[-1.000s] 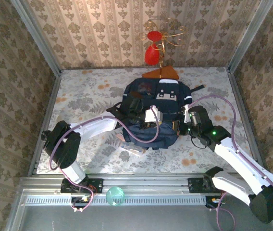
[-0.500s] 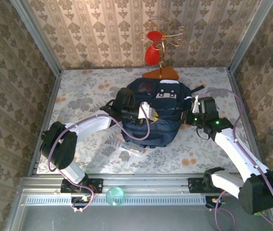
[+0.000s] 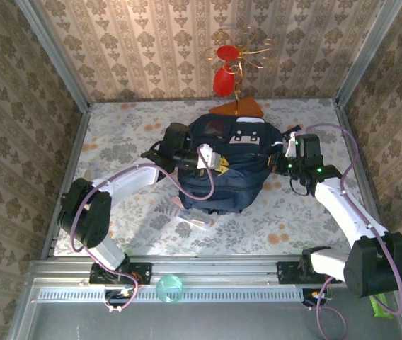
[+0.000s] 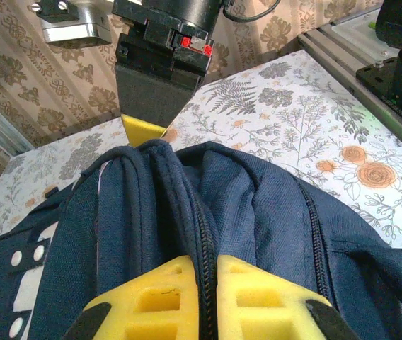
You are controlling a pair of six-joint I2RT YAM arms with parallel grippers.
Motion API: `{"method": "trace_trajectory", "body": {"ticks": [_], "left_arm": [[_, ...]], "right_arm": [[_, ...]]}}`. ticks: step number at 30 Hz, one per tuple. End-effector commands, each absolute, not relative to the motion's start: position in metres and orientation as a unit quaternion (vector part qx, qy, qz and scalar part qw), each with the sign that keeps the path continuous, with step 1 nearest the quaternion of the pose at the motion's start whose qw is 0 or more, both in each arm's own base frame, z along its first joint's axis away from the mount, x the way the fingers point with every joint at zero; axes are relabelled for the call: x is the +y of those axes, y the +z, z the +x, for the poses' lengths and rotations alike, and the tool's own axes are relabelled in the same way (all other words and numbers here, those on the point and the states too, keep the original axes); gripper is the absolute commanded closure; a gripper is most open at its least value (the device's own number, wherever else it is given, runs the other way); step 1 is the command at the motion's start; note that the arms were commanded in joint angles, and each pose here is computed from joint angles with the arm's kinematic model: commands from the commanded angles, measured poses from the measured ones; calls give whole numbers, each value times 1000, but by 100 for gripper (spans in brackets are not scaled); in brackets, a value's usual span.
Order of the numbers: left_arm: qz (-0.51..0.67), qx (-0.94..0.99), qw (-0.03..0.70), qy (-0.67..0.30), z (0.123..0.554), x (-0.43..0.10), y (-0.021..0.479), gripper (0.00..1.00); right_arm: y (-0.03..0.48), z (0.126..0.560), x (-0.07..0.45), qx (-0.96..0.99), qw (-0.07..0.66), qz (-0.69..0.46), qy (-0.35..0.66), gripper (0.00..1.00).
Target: Pack the student bag
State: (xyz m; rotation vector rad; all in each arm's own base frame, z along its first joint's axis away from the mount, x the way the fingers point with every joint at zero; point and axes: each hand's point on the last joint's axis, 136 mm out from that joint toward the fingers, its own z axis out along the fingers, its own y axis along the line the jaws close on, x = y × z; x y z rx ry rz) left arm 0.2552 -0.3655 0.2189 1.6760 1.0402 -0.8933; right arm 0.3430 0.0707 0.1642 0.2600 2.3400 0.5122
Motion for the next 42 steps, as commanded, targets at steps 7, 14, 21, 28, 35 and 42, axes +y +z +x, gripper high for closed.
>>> {"method": "trace_trajectory", "body": {"ticks": [7, 14, 21, 28, 35, 42], "left_arm": [[685, 367, 514, -364, 276, -355, 268, 100], [687, 404, 504, -333, 315, -352, 248, 100], [687, 413, 495, -336, 319, -343, 241, 100], [672, 426, 500, -342, 333, -322, 243, 100], [667, 466, 467, -347, 342, -298, 217, 100], [662, 482, 467, -333, 353, -276, 197, 100]], "right_arm": [[205, 296, -40, 850, 460, 254, 23, 100], [214, 291, 10, 851, 469, 190, 139, 100], [192, 294, 24, 868, 446, 159, 151, 100], [161, 293, -3, 880, 439, 179, 17, 100], [163, 302, -10, 857, 478, 180, -71, 100], [163, 311, -21, 838, 492, 194, -134, 100]]}}
